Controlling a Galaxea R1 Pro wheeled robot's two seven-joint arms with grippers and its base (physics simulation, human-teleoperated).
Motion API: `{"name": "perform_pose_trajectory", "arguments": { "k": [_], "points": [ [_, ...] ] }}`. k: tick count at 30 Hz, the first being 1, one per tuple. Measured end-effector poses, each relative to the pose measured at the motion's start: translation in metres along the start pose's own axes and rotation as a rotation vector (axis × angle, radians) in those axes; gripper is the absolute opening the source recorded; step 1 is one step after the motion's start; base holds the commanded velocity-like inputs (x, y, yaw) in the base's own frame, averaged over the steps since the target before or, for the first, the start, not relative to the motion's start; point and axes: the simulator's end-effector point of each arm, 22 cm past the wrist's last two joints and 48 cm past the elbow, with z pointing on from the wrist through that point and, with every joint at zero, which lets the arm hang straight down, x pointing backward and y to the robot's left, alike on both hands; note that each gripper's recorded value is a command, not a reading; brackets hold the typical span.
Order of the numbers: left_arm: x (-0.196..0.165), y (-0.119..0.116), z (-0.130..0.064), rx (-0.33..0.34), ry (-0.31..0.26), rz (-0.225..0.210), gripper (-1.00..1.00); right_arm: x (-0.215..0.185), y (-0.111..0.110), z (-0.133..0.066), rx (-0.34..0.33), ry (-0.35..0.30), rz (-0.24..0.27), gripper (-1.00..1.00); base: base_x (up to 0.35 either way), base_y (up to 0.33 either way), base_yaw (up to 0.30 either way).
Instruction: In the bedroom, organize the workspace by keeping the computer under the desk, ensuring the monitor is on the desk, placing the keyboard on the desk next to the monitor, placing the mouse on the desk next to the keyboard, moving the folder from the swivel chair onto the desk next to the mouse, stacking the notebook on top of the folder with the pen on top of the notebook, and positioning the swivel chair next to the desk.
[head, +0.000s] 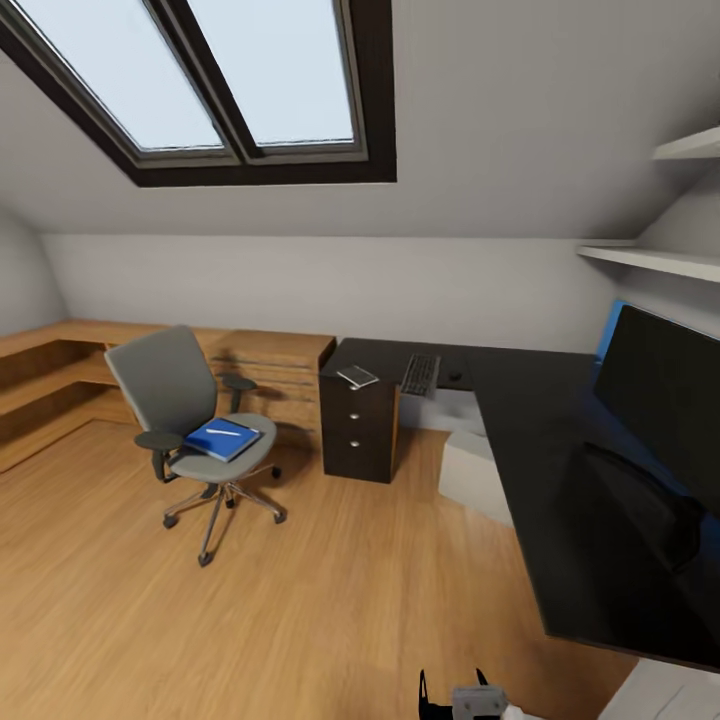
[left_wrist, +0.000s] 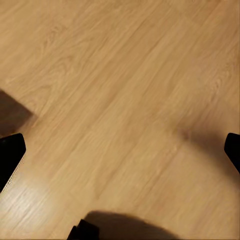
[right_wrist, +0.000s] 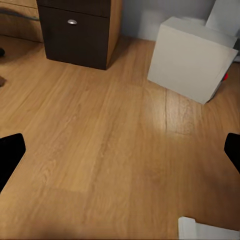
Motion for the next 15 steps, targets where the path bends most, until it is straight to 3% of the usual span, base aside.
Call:
{"name": "perform_pose_trajectory", "arguments": {
  "k": [15],
  "points": [
    [-0.0001,0.0004,0.0,-0.001,0.0,0.0,1.0,-0.0003,0.0009,-0.0002,-0.001,0.0,0.001,1.0,0.283,0.214,-0.254]
  ]
}}
